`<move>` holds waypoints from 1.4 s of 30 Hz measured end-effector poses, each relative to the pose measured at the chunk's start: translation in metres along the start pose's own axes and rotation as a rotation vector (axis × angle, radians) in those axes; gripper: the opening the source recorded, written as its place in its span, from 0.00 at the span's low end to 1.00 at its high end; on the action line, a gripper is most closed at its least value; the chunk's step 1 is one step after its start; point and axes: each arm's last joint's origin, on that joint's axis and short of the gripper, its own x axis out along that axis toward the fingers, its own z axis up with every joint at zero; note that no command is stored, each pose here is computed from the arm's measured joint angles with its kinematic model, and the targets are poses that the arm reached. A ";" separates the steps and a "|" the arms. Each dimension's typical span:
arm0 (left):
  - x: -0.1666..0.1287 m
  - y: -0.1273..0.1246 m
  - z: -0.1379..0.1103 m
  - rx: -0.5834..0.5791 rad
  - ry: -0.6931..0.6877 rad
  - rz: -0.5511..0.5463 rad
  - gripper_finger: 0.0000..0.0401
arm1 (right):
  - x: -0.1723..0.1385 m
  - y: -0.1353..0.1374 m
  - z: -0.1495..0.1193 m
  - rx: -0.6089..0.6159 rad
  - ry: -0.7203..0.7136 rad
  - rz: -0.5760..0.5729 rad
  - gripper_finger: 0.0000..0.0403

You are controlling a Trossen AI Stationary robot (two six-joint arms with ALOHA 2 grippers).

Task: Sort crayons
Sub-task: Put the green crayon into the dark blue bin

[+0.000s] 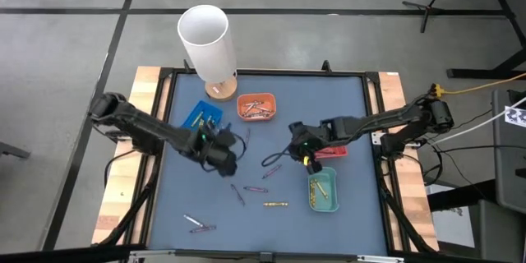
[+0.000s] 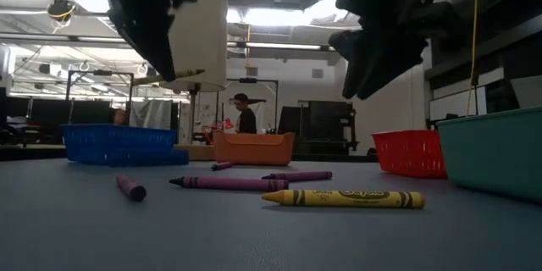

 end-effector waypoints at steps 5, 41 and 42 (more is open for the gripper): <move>0.011 0.031 0.008 -0.032 0.105 0.132 0.03 | 0.008 0.001 -0.003 -0.003 -0.079 0.004 0.30; 0.069 0.107 0.006 -0.317 0.304 0.349 0.03 | 0.068 0.003 -0.008 0.067 -0.148 0.070 0.30; 0.071 0.107 0.002 -0.312 0.313 0.354 0.03 | 0.070 0.003 -0.008 0.067 -0.150 0.070 0.30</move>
